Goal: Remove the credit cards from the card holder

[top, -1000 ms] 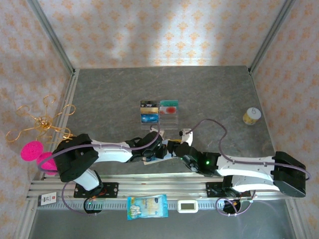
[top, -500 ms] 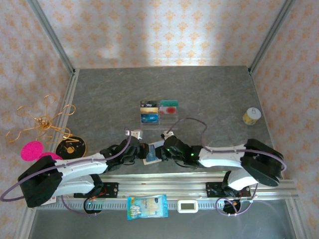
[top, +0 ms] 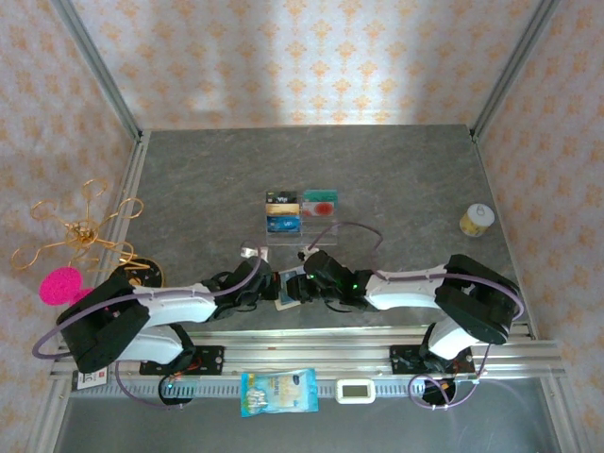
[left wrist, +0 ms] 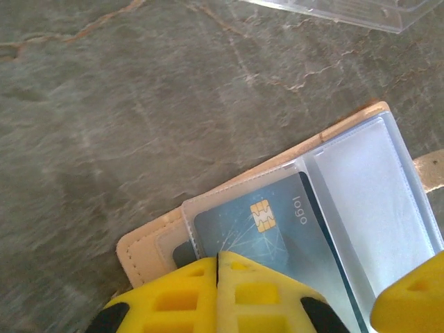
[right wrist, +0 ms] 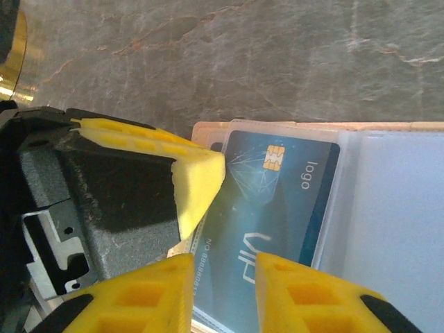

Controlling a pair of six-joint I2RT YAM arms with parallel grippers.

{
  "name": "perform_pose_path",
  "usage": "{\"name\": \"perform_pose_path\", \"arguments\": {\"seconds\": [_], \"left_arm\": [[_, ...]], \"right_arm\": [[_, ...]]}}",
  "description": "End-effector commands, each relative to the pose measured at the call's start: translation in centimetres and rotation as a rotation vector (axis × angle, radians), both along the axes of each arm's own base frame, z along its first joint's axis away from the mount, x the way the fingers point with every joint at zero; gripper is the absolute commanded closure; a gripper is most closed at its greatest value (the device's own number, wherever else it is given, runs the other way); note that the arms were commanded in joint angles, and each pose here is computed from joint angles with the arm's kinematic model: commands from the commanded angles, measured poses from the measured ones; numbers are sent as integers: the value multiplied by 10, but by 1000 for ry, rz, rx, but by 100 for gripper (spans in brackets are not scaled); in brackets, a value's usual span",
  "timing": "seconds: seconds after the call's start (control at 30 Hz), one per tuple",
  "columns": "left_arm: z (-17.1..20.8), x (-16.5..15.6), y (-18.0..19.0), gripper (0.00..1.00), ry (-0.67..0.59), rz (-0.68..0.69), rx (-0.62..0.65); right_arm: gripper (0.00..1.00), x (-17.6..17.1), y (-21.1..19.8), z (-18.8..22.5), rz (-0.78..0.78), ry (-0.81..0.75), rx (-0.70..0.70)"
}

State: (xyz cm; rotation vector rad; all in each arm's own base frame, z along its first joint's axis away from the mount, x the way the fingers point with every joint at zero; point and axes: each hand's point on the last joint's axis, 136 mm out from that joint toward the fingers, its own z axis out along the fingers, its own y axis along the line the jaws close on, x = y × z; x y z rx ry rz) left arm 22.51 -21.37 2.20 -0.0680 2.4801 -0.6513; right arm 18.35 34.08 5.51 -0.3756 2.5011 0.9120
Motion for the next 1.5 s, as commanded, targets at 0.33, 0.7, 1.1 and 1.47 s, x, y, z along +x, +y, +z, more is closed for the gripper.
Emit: {"name": "perform_pose_path", "arguments": {"seconds": [0.33,0.7,1.1,1.47], "left_arm": [[-7,-3,-5,100,14,-52,15],[-6,-4,-4,100,9,-61,19],[-1,-1,-4,100,-14,-75,36],[34,-1,-21,100,-74,-134,0]], "right_arm": [[73,21,-16,-16,-115,44,-11],[74,25,-43,-43,-198,41,-140],[71,26,-45,-28,-221,-29,-159],[77,30,-38,10,-49,-73,-133]]}}
